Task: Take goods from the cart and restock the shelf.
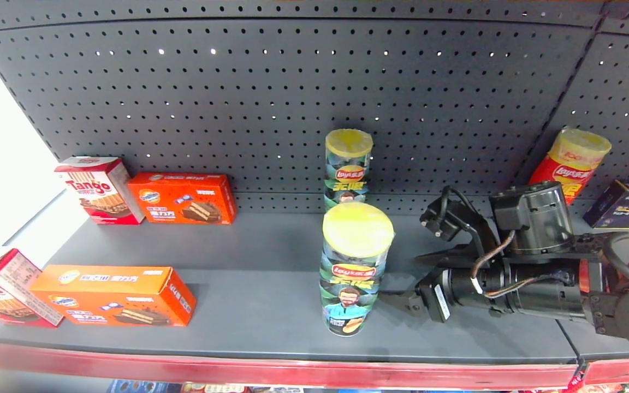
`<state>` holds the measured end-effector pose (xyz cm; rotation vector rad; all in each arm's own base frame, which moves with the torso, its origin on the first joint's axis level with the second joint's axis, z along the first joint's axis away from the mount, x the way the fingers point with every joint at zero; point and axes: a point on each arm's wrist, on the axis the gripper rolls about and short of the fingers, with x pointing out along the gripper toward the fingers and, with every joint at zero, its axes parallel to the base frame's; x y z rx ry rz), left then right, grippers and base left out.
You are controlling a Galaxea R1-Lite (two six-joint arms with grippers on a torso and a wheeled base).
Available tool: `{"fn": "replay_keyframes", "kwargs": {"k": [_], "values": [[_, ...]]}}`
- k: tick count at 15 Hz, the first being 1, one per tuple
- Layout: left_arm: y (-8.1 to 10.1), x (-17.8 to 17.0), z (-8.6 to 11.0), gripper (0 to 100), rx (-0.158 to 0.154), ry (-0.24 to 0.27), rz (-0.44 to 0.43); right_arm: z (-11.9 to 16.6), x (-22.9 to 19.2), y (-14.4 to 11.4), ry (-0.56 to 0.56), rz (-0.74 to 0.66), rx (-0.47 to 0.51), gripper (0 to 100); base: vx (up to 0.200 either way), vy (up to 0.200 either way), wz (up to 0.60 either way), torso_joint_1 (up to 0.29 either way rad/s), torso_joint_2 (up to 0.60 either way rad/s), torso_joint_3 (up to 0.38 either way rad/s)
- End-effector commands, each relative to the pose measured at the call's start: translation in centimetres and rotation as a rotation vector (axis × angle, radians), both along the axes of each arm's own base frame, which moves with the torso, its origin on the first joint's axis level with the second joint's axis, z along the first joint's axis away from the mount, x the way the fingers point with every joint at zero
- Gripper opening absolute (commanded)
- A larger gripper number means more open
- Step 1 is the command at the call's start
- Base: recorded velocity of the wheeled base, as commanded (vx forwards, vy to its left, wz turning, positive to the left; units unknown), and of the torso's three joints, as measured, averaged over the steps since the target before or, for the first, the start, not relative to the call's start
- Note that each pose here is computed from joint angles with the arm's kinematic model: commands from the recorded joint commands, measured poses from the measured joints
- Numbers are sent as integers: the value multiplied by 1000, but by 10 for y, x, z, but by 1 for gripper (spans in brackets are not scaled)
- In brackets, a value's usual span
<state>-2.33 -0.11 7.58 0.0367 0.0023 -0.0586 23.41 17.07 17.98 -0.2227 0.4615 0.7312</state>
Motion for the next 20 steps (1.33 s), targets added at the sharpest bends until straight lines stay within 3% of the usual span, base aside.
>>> {"fn": "replay_keyframes", "kwargs": {"k": [1,4,7,12,15,16,20], "values": [[0,0,0,100,0,1,0,16,-10,-11,-44,-16,36,100,0,0,0,0,0,0],[0,0,0,100,2,1,0,45,-45,-38,-143,-23,103,100,0,0,0,0,0,0],[0,0,0,100,2,1,0,49,-100,-71,-213,13,152,100,0,0,0,0,0,0],[0,1,0,100,3,15,-9,-19,-198,-139,-284,53,229,100,0,0,0,0,0,0],[0,3,1,100,4,39,-21,-61,-219,-156,-273,43,253,100,0,0,0,0,0,0],[0,3,1,100,4,38,-20,-72,-225,-161,-267,-7,287,100,0,0,0,0,0,0],[0,2,0,100,3,19,-6,-95,-246,-175,-254,-195,275,100,0,0,0,0,0,0]]}}
